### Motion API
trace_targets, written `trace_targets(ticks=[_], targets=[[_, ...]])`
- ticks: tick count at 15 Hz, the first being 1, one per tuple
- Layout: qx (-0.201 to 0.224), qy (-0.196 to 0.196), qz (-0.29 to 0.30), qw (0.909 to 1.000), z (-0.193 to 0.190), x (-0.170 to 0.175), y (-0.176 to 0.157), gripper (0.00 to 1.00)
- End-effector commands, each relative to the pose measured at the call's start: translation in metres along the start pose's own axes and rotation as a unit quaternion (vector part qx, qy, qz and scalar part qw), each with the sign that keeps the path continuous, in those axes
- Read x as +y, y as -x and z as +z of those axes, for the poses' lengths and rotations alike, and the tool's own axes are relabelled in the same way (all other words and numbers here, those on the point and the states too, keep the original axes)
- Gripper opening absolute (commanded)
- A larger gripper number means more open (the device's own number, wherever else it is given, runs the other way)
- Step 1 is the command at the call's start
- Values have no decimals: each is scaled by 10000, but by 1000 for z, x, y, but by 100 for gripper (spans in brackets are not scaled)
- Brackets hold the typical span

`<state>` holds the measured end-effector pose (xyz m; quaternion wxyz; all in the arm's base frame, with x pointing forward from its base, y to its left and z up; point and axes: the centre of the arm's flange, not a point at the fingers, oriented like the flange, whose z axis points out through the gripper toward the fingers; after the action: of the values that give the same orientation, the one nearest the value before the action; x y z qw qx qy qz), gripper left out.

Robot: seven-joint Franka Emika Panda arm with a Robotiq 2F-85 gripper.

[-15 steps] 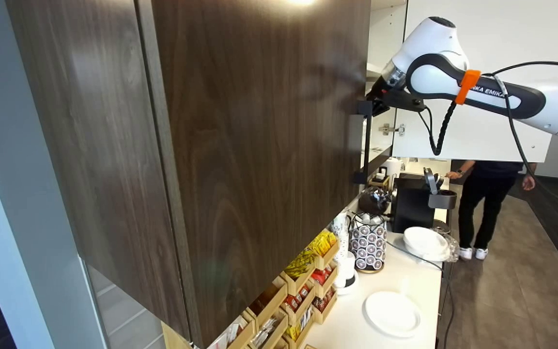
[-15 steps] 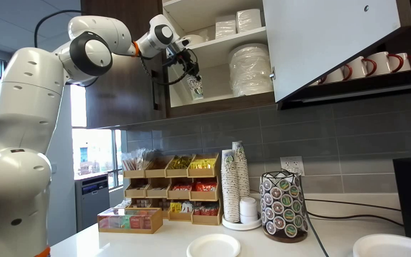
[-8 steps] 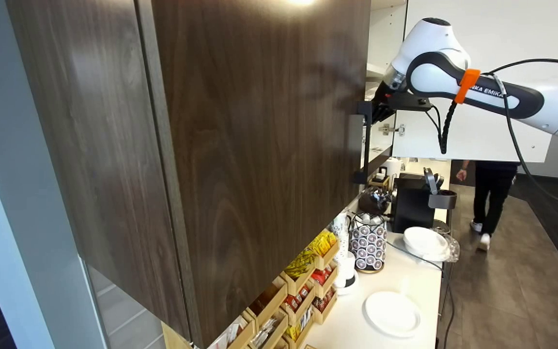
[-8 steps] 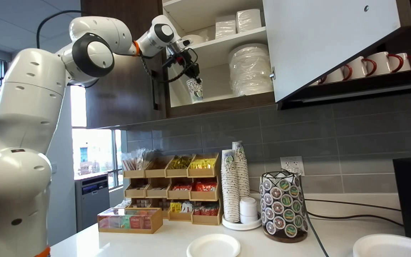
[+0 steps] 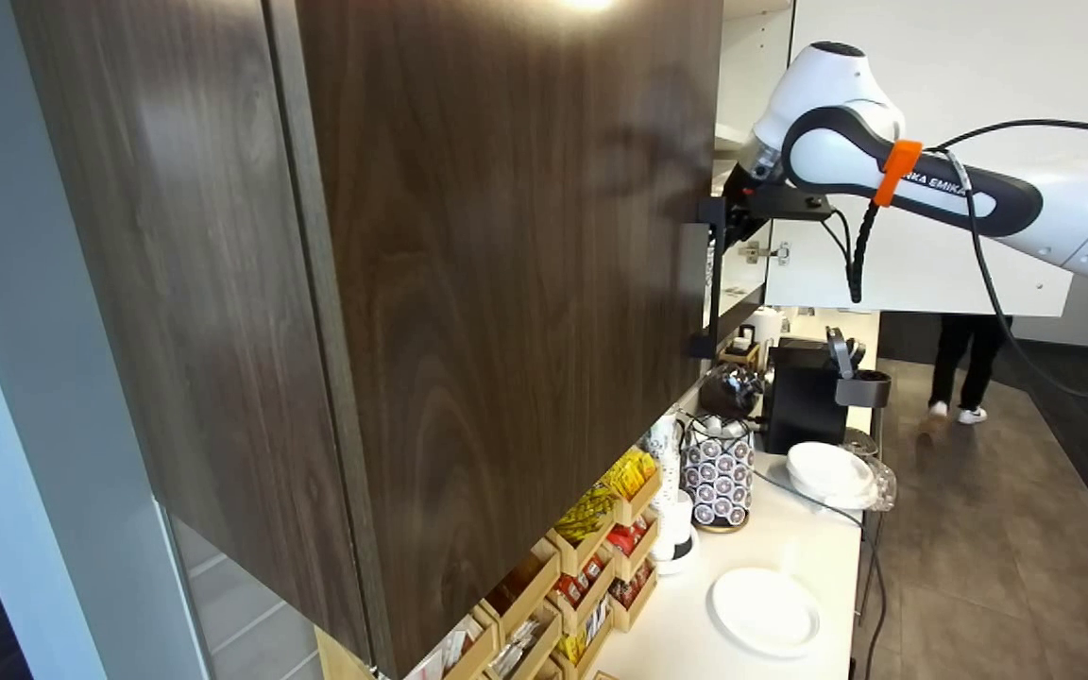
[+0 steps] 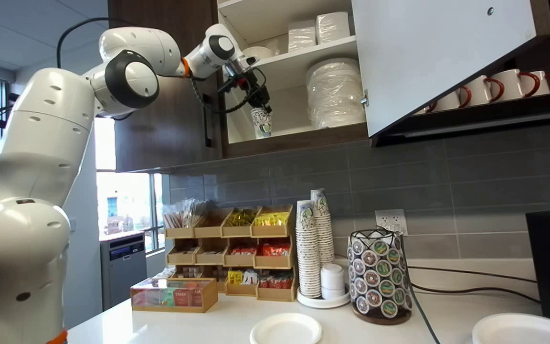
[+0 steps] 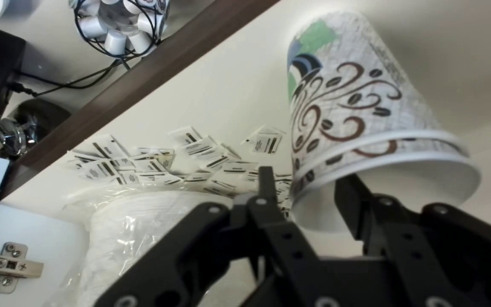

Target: Stack the two cups in the open upper cabinet together

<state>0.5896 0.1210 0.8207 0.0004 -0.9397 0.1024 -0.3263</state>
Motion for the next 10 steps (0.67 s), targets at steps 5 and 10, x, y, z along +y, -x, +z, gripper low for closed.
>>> trace_targets(ticks=[5, 10], targets=[[465, -116, 96, 9988, -61, 34, -7, 100], [670, -485, -611, 9947, -109, 67, 24, 100]])
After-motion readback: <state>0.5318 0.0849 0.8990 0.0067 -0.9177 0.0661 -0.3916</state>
